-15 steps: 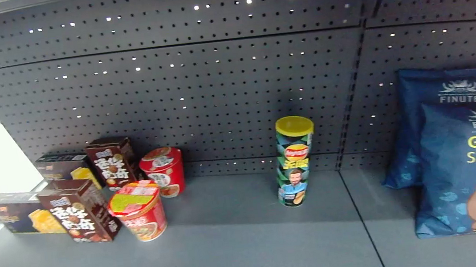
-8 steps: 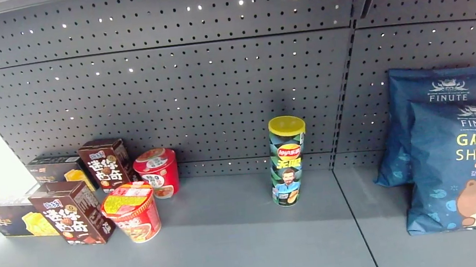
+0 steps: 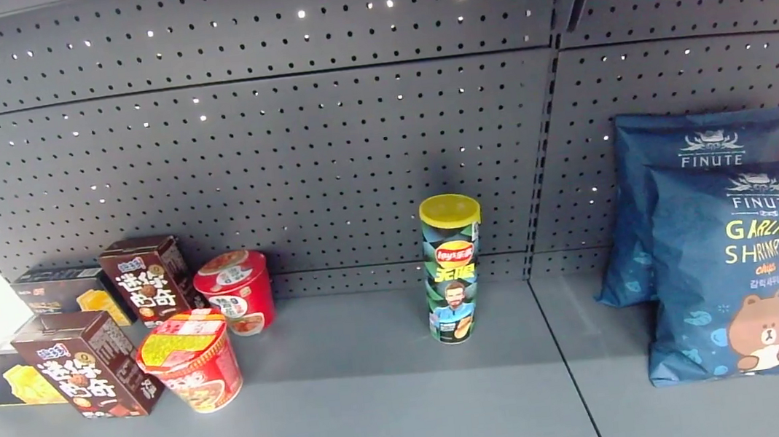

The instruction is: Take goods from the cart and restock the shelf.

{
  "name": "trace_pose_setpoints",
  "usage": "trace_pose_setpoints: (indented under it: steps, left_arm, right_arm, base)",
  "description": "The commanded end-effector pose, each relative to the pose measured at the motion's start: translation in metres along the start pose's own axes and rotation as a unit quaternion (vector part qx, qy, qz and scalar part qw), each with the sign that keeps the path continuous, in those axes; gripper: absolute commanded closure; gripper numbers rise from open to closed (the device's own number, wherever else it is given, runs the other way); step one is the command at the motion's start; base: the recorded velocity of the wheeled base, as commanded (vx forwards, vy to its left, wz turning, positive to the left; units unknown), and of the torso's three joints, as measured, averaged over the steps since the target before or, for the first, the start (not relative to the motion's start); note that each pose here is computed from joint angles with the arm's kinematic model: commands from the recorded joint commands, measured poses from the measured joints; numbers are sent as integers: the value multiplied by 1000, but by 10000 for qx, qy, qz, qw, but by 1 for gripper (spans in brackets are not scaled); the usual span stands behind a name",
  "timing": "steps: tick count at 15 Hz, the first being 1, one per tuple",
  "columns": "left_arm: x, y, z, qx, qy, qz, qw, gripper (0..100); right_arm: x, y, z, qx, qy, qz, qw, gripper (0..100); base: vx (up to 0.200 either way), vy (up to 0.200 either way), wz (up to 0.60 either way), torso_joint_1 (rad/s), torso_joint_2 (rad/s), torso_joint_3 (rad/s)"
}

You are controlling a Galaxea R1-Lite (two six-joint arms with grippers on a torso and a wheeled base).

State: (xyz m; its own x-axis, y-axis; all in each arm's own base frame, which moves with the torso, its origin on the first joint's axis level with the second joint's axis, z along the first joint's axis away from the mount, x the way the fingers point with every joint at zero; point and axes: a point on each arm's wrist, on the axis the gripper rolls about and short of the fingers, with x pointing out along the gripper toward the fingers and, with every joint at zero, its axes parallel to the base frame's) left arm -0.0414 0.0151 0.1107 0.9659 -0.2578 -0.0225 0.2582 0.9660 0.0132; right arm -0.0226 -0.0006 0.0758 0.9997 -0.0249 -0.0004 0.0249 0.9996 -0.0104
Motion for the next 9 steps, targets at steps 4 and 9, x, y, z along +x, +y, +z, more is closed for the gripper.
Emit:
trace_pose_setpoints:
  steps: [4, 9]
  left_arm:
    - [0, 0, -1, -6, 2, 0, 10000, 100]
    - [1, 0, -3, -3, 48, 0, 10000, 100]
  right_arm:
    - [0, 0, 0, -9, 5, 17, 10000, 0]
    - [0, 0, 0, -2, 5, 17, 10000, 0]
  base:
    - [0, 0, -150, -1, 1, -1]
    - [0, 0, -120, 0, 0, 1]
